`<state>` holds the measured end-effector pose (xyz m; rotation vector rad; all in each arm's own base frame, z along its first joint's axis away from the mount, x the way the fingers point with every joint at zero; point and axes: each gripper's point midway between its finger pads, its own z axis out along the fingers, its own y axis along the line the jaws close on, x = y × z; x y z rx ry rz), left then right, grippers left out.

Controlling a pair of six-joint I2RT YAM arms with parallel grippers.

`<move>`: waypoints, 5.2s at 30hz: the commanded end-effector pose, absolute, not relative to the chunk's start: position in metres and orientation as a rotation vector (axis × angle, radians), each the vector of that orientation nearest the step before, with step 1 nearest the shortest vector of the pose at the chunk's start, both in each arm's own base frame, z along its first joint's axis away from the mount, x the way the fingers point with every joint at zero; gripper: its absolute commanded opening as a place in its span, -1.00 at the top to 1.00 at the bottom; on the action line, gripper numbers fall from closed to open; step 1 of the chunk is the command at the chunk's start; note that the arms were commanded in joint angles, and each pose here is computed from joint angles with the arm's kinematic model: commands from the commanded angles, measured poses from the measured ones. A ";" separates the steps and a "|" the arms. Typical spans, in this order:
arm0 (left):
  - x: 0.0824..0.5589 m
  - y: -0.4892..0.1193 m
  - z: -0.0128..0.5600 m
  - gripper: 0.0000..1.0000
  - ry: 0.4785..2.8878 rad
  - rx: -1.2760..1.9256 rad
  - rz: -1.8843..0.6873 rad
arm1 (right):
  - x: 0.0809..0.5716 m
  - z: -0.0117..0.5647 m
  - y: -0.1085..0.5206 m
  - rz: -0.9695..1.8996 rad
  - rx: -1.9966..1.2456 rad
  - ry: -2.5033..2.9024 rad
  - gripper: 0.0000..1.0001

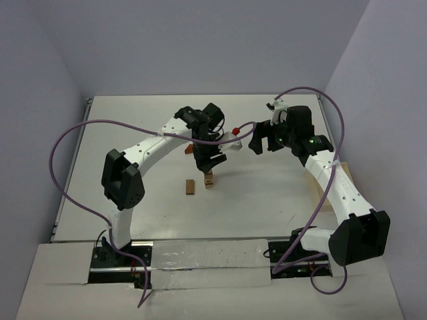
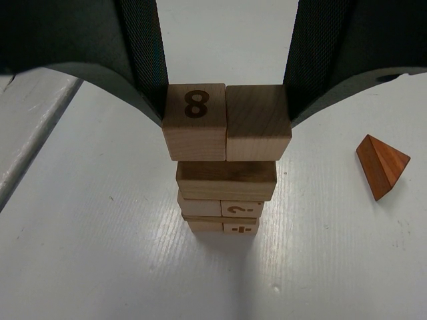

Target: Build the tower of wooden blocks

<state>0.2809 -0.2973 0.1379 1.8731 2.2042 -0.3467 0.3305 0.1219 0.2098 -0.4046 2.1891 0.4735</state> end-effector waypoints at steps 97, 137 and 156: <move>0.321 -0.206 0.316 -0.98 1.831 1.039 -0.488 | 0.334 0.231 0.126 0.534 -0.415 2.133 -0.99; 0.263 -0.233 0.039 -0.99 1.568 1.850 -0.599 | 0.345 0.196 0.122 0.494 -0.424 2.252 -0.99; 0.257 -0.240 0.021 -0.75 1.621 1.929 -0.564 | 0.346 0.198 0.122 0.493 -0.423 2.251 -0.99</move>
